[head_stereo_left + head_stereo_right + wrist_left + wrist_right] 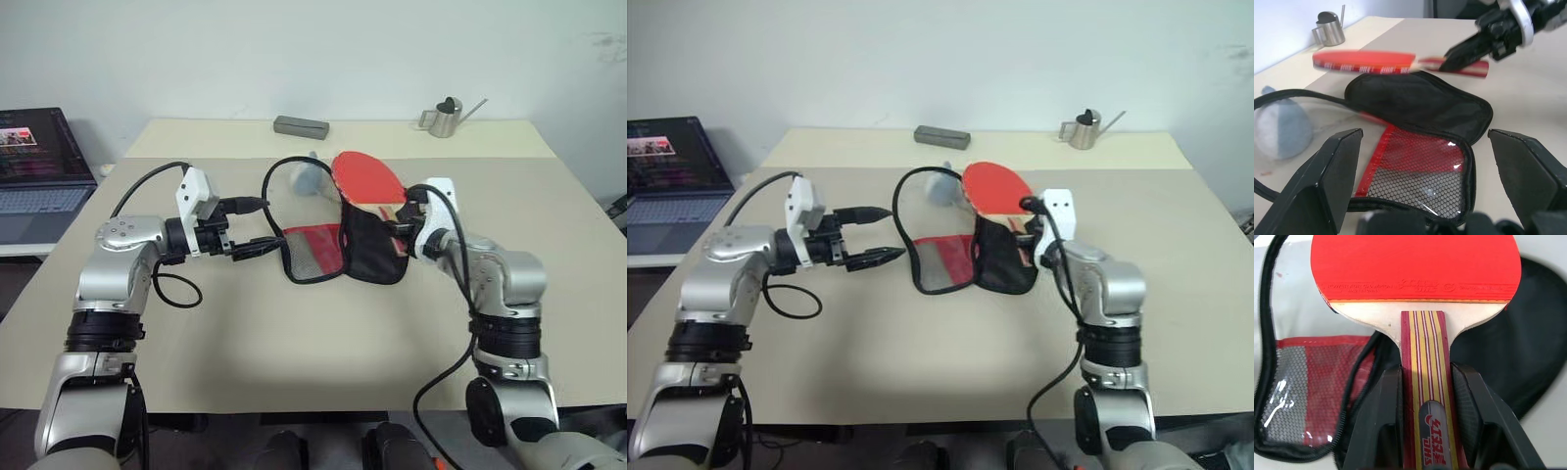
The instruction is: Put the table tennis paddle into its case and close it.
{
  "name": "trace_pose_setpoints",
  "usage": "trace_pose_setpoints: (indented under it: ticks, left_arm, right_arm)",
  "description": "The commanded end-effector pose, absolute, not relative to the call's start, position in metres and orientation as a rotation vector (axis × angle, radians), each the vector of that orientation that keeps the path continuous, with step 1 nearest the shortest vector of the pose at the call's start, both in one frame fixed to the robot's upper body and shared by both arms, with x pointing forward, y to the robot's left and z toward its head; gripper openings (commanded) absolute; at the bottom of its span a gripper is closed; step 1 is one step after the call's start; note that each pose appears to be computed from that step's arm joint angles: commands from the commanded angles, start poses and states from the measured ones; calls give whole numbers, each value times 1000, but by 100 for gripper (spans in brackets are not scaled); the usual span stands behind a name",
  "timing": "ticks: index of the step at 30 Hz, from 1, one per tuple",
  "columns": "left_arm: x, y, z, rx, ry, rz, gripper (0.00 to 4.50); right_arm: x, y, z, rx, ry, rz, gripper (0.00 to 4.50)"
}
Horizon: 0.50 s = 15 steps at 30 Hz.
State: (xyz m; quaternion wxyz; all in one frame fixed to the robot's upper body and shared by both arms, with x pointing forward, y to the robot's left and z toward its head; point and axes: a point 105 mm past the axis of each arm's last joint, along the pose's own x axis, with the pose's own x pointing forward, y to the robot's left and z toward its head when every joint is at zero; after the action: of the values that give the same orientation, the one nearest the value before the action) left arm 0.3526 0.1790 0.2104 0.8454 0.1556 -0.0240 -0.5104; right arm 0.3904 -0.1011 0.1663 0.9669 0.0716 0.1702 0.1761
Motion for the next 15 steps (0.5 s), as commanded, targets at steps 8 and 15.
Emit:
trace_pose_setpoints:
  ticks: [8, 15]
  left_arm:
    - [350, 177, 226, 349, -113, -1070, 450]
    - [352, 174, 226, 346, -117, -1082, 450]
  right_arm:
    - [402, -103, 187, 226, 258, 231, 108]
    - [398, -97, 178, 213, 272, 216, 108]
